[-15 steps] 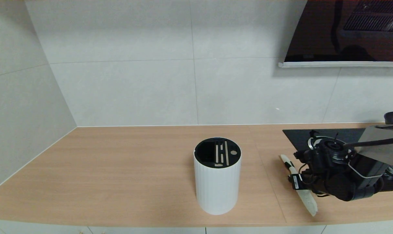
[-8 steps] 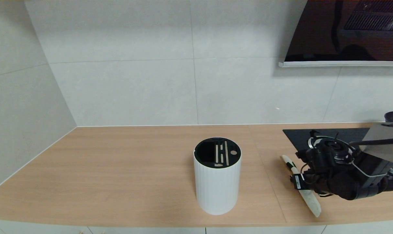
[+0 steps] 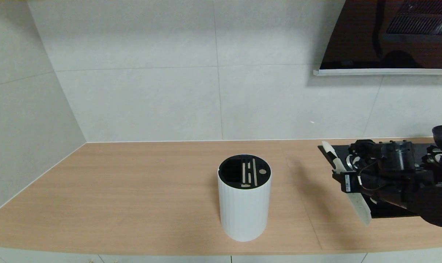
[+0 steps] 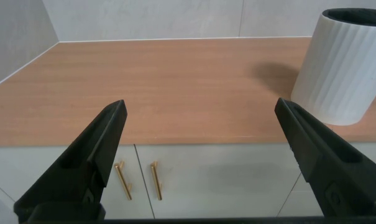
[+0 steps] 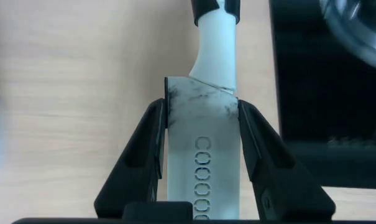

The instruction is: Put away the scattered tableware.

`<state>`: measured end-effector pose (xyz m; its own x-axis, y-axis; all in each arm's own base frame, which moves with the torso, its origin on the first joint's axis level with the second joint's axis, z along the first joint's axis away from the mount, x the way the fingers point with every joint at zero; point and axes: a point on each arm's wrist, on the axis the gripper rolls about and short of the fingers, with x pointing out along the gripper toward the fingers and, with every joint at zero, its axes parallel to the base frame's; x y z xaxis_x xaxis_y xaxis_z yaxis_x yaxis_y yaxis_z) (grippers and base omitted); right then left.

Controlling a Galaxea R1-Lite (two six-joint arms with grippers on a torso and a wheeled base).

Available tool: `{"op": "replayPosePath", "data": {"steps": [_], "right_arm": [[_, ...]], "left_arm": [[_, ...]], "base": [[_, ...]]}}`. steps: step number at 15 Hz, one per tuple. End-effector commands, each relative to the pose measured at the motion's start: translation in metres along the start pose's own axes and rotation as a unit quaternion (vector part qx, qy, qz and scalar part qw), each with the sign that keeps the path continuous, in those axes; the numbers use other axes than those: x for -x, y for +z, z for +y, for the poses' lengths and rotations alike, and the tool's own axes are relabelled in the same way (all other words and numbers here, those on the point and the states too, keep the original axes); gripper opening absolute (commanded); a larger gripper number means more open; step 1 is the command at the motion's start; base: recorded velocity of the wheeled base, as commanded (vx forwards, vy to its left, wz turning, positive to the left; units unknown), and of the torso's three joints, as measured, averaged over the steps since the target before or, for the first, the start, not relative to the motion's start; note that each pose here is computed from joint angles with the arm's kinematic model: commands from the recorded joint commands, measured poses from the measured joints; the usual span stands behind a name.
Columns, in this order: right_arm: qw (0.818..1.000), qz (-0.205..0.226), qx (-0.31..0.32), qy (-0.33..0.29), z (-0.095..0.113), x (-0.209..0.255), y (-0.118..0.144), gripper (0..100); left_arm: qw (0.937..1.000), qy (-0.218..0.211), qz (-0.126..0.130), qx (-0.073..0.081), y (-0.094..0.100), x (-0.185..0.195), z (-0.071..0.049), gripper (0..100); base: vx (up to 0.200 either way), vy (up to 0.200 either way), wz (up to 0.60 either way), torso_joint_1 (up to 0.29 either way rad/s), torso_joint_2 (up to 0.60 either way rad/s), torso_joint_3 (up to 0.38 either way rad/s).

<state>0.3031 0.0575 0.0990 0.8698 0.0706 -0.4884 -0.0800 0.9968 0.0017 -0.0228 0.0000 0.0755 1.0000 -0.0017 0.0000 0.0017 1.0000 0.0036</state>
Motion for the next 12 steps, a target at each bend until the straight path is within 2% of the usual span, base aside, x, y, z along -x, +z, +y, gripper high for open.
{"op": "replayPosePath", "data": {"steps": [1, 2, 3, 4, 5, 6, 7, 9, 10, 11, 12], "right_arm": [[0.997, -0.066, 0.014, 0.042, 0.021, 0.047, 0.021, 0], [0.996, -0.075, 0.017, 0.051, 0.025, 0.052, 0.024, 0], [0.994, -0.087, 0.02, 0.059, 0.029, 0.057, 0.029, 0], [0.99, -0.112, 0.032, 0.082, 0.042, 0.067, 0.039, 0], [0.987, -0.127, 0.035, 0.096, 0.05, 0.072, 0.045, 0], [0.982, -0.143, 0.042, 0.113, 0.059, 0.079, 0.051, 0], [0.98, -0.153, 0.049, 0.12, 0.063, 0.083, 0.055, 0], [0.969, -0.184, 0.056, 0.153, 0.085, 0.092, 0.071, 0], [0.963, -0.197, 0.058, 0.172, 0.098, 0.096, 0.078, 0], [0.961, -0.198, 0.063, 0.185, 0.106, 0.1, 0.076, 0], [0.959, -0.194, 0.068, 0.196, 0.117, 0.106, 0.07, 0]], "left_arm": [[1.0, 0.0, 0.001, 0.001, 0.0, 0.0, 0.0, 100], [1.0, -0.001, 0.002, 0.0, 0.0, 0.0, 0.0, 100], [1.0, -0.002, 0.001, -0.008, 0.0, 0.0, 0.0, 100], [0.9997, -0.002, 0.001, -0.023, 0.0, 0.0, 0.0, 100], [0.9995, -0.012, -0.009, -0.027, 0.003, 0.001, -0.001, 100], [0.9979, -0.048, -0.032, -0.028, 0.022, 0.006, -0.002, 100], [0.9955, -0.081, -0.038, -0.029, 0.037, 0.009, -0.003, 100], [0.9881, -0.151, 0.007, -0.025, 0.093, -0.005, -0.006, 100], [0.9817, -0.186, 0.039, -0.02, 0.121, -0.027, -0.007, 100], [0.9763, -0.207, 0.061, -0.015, 0.139, -0.048, -0.009, 100], [0.9684, -0.234, 0.086, -0.008, 0.161, -0.078, -0.01, 100]], "base": [[0.0, 0.0, 0.0, 0.0, 0.0, 0.0], [0.0, 0.0, 0.0, 0.0, 0.0, 0.0], [0.0, 0.0, 0.0, 0.0, 0.0, 0.0], [0.0, 0.0, 0.0, 0.0, 0.0, 0.0], [0.0, 0.0, 0.0, 0.0, 0.0, 0.0], [0.0, 0.0, 0.0, 0.0, 0.0, 0.0], [0.0, 0.0, 0.0, 0.0, 0.0, 0.0], [0.0, 0.0, 0.0, 0.0, 0.0, 0.0], [0.0, 0.0, 0.0, 0.0, 0.0, 0.0], [0.0, 0.0, 0.0, 0.0, 0.0, 0.0], [0.0, 0.0, 0.0, 0.0, 0.0, 0.0]]}}
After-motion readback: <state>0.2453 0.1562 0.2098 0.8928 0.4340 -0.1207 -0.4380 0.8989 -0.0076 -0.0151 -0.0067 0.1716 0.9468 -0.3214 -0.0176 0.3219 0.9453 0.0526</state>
